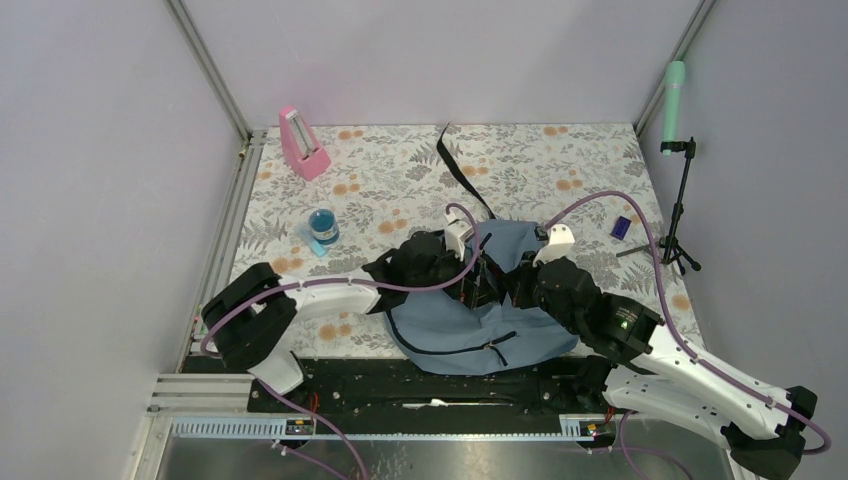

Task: Pack the student bag
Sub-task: Place the personal item in the student bag, then pick up the personal item from the center of the board.

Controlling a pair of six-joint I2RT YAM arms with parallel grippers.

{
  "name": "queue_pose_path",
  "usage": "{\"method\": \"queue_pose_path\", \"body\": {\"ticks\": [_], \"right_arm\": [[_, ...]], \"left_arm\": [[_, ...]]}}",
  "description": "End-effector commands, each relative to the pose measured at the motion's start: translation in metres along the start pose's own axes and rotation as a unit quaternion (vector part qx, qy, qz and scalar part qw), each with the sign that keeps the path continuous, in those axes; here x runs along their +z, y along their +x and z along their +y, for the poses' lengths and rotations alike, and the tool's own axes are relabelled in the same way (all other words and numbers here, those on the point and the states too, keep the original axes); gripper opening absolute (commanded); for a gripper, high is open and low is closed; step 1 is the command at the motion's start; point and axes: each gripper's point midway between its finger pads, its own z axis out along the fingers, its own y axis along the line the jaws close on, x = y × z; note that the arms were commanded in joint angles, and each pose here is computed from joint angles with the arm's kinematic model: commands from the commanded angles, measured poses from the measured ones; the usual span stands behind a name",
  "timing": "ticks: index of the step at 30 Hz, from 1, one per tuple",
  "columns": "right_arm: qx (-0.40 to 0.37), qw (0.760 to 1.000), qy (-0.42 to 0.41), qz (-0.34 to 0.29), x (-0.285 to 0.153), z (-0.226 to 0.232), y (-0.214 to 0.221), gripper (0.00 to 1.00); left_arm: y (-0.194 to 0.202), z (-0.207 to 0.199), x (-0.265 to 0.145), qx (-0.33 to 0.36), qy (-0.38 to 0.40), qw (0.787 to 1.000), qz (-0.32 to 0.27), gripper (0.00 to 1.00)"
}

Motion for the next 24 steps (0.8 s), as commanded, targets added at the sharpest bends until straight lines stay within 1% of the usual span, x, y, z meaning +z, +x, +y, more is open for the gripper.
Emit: {"method": "queue_pose_path", "body": {"ticks": [1,4,10,13,15,18,22,24], "right_arm": [[0.043,0.995,-0.063,-0.062,-0.012,0.033,-0.043,0.05],[0.043,0.995,-0.063,-0.062,-0.013,0.033,-0.044,0.05],[0.043,0.995,-0.061,-0.062,-0.012,0.033,-0.043,0.05],[0.042,0.995,-0.061,-0.061,-0.011,0.033,-0.043,0.05],[0.042,0.996,-0.061,-0.059,-0.011,0.033,-0.042,0.05],[0.042,0.996,-0.061,-0.058,-0.01,0.034,-0.042,0.05],[0.042,0.996,-0.06,-0.057,-0.01,0.033,-0.041,0.05],[0.042,0.996,-0.058,-0.057,-0.009,0.033,-0.04,0.05]], "left_arm": [[-0.003,0.009,-0.019,0.035,-0.04,0.999,-0.01,0.99],[-0.005,0.017,-0.032,0.038,-0.074,0.996,-0.022,0.99],[-0.03,0.029,-0.074,0.028,-0.135,0.987,-0.083,0.99],[-0.044,0.038,-0.098,0.03,-0.184,0.977,-0.104,0.99],[-0.051,0.051,-0.118,0.018,-0.223,0.968,-0.118,0.99],[-0.05,0.086,-0.154,-0.037,-0.295,0.946,-0.128,0.99],[-0.044,0.137,-0.206,-0.124,-0.375,0.904,-0.164,0.99],[-0.04,0.155,-0.229,-0.154,-0.407,0.881,-0.184,0.99]]}}
